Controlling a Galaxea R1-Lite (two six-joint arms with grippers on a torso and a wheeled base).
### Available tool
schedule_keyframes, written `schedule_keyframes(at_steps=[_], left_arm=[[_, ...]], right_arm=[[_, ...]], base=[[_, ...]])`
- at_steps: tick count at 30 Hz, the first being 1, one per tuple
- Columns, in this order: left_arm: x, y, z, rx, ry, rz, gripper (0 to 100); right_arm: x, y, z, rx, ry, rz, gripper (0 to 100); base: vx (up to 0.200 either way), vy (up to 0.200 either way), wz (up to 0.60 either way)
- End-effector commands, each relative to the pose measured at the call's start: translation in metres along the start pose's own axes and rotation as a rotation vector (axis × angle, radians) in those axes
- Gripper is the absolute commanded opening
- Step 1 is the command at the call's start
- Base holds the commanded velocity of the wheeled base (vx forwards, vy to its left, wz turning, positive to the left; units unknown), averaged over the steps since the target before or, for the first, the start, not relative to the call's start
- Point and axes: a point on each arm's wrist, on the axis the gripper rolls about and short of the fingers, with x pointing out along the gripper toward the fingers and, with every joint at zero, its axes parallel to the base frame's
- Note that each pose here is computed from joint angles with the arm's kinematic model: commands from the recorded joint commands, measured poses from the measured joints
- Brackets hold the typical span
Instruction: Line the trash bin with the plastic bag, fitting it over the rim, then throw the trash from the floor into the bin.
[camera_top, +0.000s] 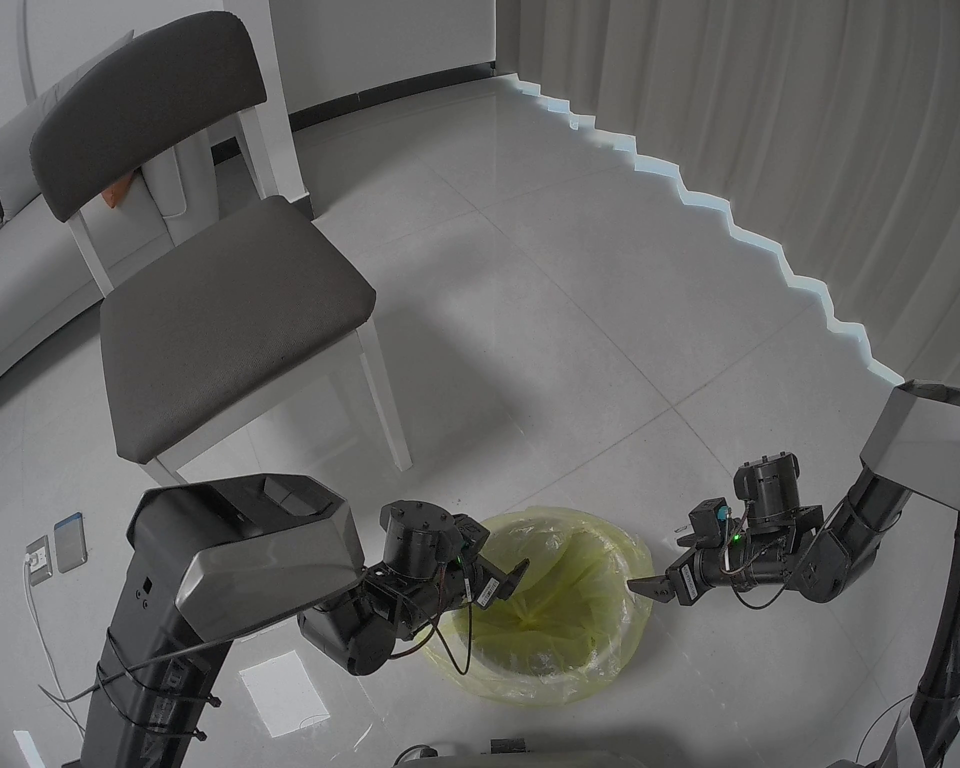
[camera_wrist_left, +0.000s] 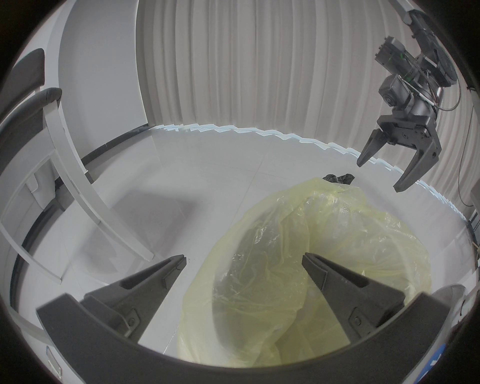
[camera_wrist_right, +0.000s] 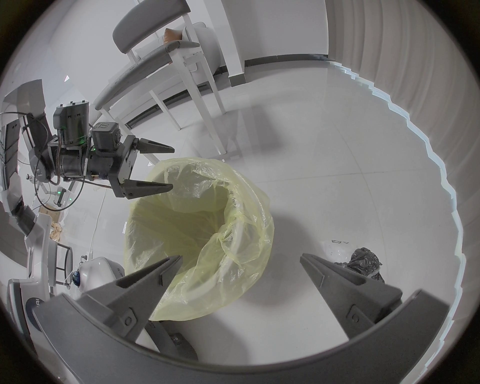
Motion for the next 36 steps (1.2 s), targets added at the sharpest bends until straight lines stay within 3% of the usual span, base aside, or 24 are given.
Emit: schedule_keyframes(at_steps=[1,2,11,19,29,36], left_arm=[[0.001,-0.002,-0.006,0.001,0.014,-0.003,100],[0.0,-0.001,-0.006,0.001,0.016,-0.002,0],[-0.002,-0.001,-0.004,-0.022,0.014,-0.003,0],[-0.017,0.007,0.009,-0.164,0.001,-0.002,0],[-0.001,0.042,-0.013,-0.272,0.029,0.065,0],[0.015,0.043,-0.018,-0.383,0.045,0.03,0]], right_arm=[[0.0,0.0,0.0,0.0,0.001,0.001,100],[0.0,0.0,0.0,0.0,0.001,0.001,100],[-0.001,0.0,0.0,0.0,-0.002,-0.001,100],[0.0,0.0,0.001,-0.002,-0.005,-0.001,100],[0.007,-0.003,0.003,-0.001,-0.008,-0.003,100],[0.01,-0.005,0.001,0.002,-0.001,-0.003,100]], base=[[0.0,0.0,0.0],[0.0,0.0,0.0],[0.0,0.0,0.0],[0.0,0.0,0.0],[0.0,0.0,0.0],[0.0,0.0,0.0]])
